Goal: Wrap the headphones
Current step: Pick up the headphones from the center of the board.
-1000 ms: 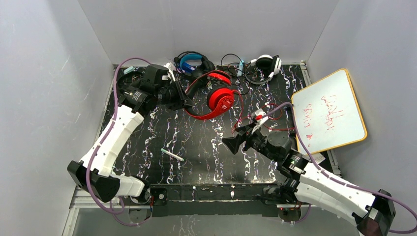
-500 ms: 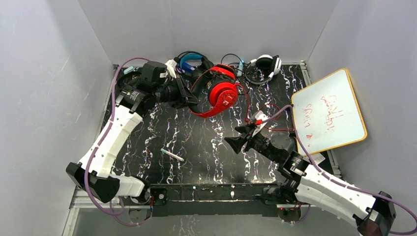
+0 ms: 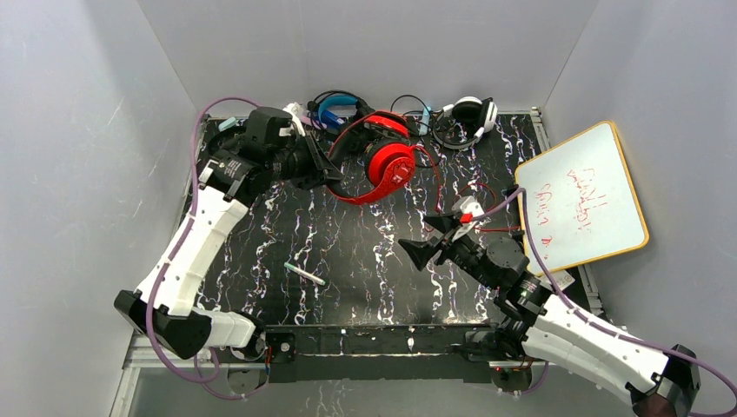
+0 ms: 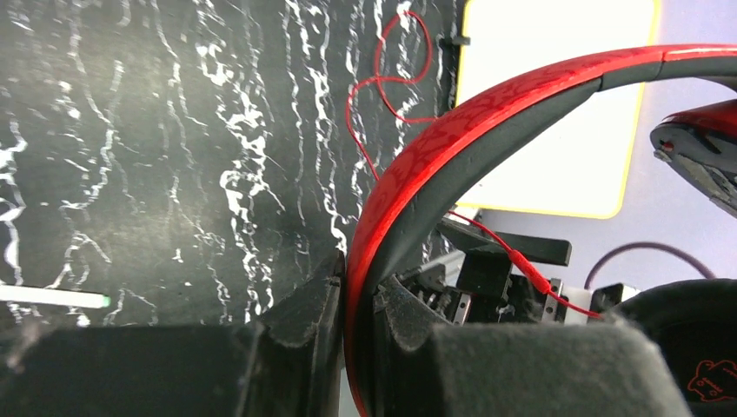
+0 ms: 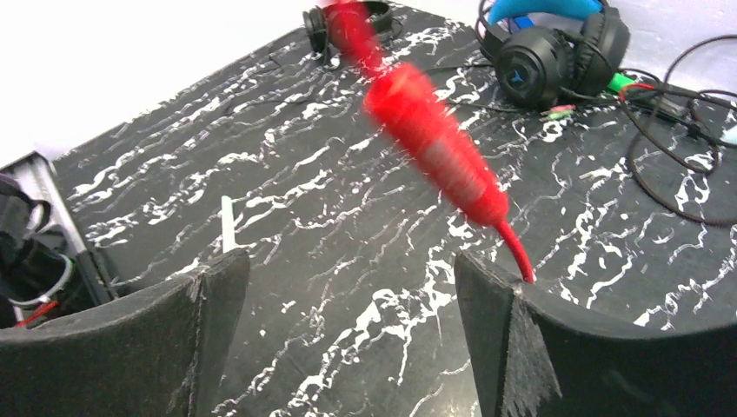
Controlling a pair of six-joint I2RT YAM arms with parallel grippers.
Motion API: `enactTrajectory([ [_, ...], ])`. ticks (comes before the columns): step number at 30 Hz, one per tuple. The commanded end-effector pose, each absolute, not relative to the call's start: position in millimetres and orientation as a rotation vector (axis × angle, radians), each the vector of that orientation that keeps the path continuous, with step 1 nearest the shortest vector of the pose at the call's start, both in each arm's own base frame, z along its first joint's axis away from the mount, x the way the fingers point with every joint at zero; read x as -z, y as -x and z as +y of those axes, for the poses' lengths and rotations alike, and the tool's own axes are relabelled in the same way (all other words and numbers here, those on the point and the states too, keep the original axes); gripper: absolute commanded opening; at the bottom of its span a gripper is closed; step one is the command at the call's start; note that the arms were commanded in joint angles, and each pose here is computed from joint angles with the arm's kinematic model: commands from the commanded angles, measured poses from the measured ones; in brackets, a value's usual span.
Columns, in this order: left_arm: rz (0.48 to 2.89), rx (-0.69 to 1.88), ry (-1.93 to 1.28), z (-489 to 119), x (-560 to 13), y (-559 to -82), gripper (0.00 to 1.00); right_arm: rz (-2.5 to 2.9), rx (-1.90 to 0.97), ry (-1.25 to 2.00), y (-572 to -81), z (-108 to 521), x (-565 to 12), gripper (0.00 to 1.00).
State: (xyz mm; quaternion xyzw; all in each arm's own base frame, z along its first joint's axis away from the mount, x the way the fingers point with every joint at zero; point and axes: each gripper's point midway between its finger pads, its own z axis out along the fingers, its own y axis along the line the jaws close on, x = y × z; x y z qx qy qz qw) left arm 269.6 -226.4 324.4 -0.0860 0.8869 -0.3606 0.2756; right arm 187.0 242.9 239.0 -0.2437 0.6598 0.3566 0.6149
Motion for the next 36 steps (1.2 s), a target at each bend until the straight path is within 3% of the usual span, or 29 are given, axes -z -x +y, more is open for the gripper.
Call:
enactTrajectory([
  [1, 2.248, 0.836, 0.268, -195.9, -360.2, -272.1, 0.03, 1.455, -0.736, 0.528, -196.4, 230.4, -228.7, 0.97],
  [14, 2.206, 0.562, 0.326, -151.8, -364.2, -275.3, 0.03, 1.539, -0.715, 0.509, -199.9, 228.9, -190.0, 0.99],
  [24, 2.230, 0.553, 0.335, -155.6, -344.5, -281.9, 0.03, 1.388, -1.068, 0.888, -135.9, 278.4, -201.0, 0.94],
  [32, 2.266, 0.454, 0.392, -144.6, -327.5, -287.4, 0.05, 1.438, -0.947, 0.802, -156.1, 266.0, -198.0, 0.91],
  [36, 2.282, 0.460, 0.390, -145.7, -323.0, -288.1, 0.05, 1.485, -0.801, 0.634, -185.1, 246.3, -194.3, 0.96],
])
